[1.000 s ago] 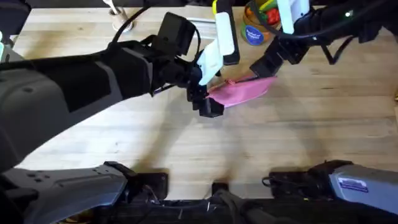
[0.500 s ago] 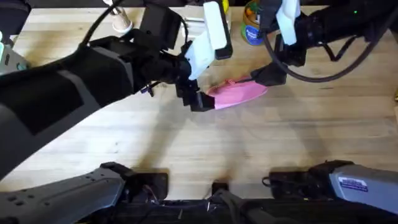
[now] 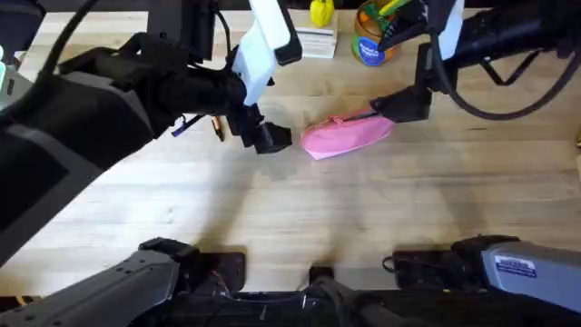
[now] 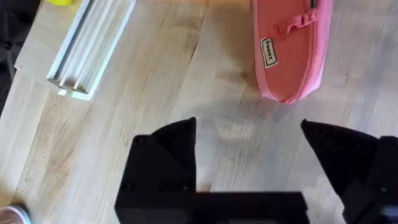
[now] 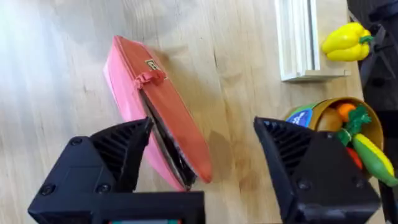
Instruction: Unzip the bag, pick up the pens from the table one at a time and place them inside, then zip the bag closed.
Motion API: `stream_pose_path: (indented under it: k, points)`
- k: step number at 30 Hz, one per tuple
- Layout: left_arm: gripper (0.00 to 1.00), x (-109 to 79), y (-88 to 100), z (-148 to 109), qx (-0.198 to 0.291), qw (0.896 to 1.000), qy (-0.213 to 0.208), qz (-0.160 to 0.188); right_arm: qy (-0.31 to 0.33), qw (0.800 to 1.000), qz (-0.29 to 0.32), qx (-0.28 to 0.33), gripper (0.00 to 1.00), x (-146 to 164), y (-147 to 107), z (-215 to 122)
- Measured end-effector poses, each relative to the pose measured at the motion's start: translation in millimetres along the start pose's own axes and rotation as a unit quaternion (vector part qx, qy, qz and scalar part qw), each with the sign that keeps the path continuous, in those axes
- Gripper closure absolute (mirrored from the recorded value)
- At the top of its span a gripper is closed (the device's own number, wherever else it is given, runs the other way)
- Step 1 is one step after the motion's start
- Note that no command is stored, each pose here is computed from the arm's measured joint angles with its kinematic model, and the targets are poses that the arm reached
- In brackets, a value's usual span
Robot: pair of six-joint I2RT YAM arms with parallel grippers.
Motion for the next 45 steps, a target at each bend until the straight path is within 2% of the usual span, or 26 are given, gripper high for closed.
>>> stream_pose_path:
  k: [1,7,8,9,16,24,45]
  points:
    - [0.007,0.1,-0.1,0,0.000,1.000,0.000,0.000,0.000,1.000,-0.002,0.000,0.009,0,0,0]
    - [0.007,0.3,-0.5,0,0.001,1.000,0.001,-0.001,0.009,1.000,-0.006,0.003,0.833,3,-1,0]
    - [0.007,0.0,-0.6,0,0.001,1.000,0.000,-0.001,0.016,1.000,-0.009,0.007,0.936,5,-3,0]
    - [0.007,-0.3,-0.8,0,0.002,1.000,-0.001,-0.002,0.025,0.999,-0.016,0.012,0.961,8,-4,0]
    - [0.007,-1.9,-1.7,0,0.005,1.000,-0.006,-0.005,0.065,0.995,-0.070,0.026,0.968,11,-13,9]
    - [0.007,-1.9,-1.7,0,0.005,1.000,-0.006,-0.005,0.115,0.991,-0.055,0.046,0.970,3,-31,42]
    - [0.007,-1.9,-1.7,0,0.005,1.000,-0.006,-0.005,0.169,0.983,-0.023,0.069,0.970,3,-49,69]
Point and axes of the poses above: each hand's point on the last joint's axis, 136 mm out from that joint toward the fingers, its own z axis out along the fingers, its own x axis along the line the jaws close on, y = z × x, the point moved 10 cm from there along -z, back along the fingers, and after that the axes turned 10 degrees about z, right-handed, at the moved point
